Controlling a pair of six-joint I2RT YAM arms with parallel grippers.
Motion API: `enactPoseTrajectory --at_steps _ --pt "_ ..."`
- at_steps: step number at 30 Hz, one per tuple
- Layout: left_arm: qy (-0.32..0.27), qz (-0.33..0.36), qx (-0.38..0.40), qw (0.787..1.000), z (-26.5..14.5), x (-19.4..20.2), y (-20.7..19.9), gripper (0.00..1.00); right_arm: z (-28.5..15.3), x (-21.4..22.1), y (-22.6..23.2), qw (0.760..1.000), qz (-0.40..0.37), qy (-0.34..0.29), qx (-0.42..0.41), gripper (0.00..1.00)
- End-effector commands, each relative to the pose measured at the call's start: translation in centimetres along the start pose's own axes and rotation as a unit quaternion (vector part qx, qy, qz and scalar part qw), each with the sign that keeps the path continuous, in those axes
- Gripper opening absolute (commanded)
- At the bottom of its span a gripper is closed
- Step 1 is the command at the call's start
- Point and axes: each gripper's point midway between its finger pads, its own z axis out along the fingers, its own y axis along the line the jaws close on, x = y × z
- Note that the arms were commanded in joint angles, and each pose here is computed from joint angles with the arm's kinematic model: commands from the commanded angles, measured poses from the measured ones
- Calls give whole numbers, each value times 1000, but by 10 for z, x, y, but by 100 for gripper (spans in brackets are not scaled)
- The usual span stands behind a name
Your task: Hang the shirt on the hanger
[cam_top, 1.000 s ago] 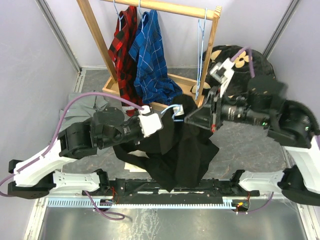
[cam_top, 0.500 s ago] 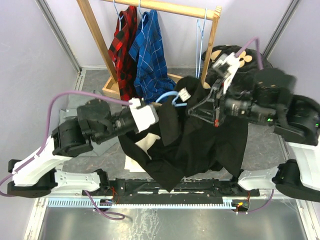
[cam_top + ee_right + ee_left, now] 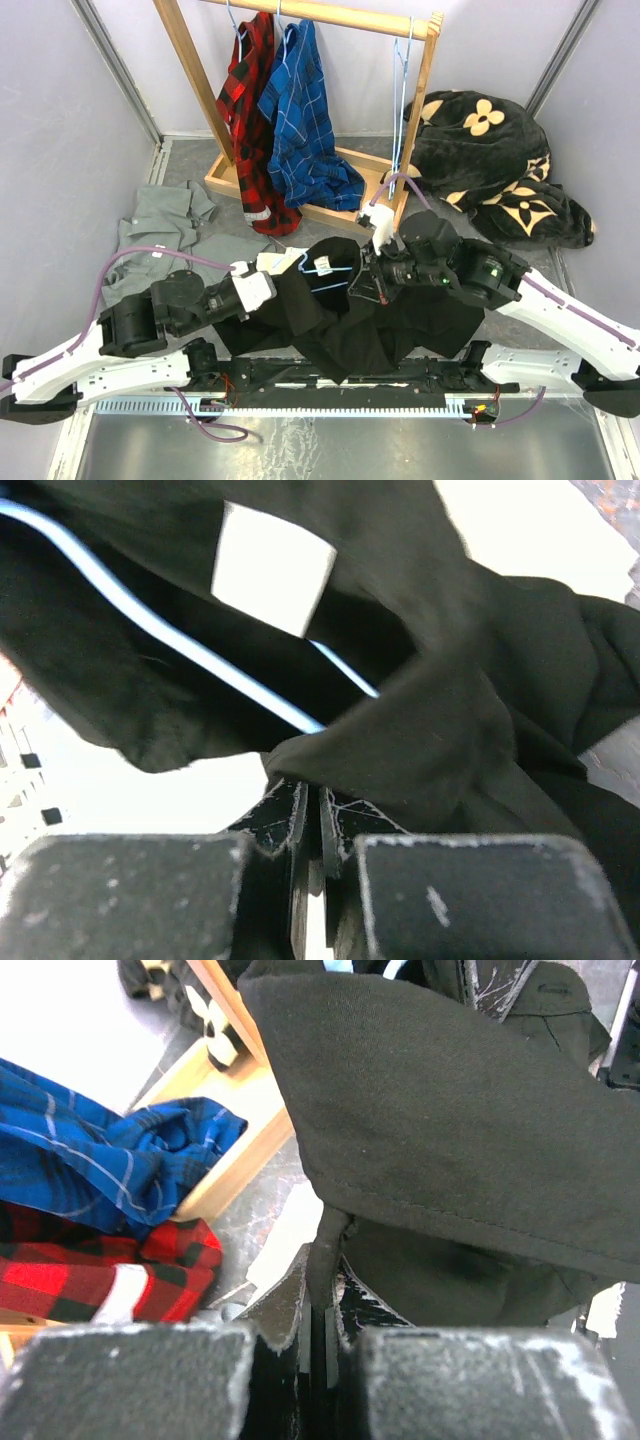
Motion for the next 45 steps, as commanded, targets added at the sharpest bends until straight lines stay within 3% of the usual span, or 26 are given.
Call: enactPoseTrajectory --at_steps 1,5,9,16,25,30,38,45 --pt "-41 -60 -16 997 11 -9 -2 3 0 -39 41 994 -19 -93 -54 11" --pt "-46 -72 -9 996 15 5 -12 3 8 -28 64 994 -46 -60 -79 22" --pt "-102 -103 -16 989 16 5 -16 3 9 4 52 994 -104 17 -31 47" --pt "-173 -102 -19 979 7 6 -20 3 -61 -7 16 987 -149 -33 58 77" --pt "-180 -67 24 981 0 4 -34 3 -113 -15 -19 968 -196 -83 135 78" --pt "-180 -48 64 980 -3 2 -46 3 -119 -22 -12 954 -254 -119 105 79" --pt "-178 -32 108 978 -6 -6 -59 3 -74 10 -2 936 -347 -44 32 77" --pt "-170 -23 124 977 -5 -8 -63 3 -55 25 12 934 -354 -41 -27 72"
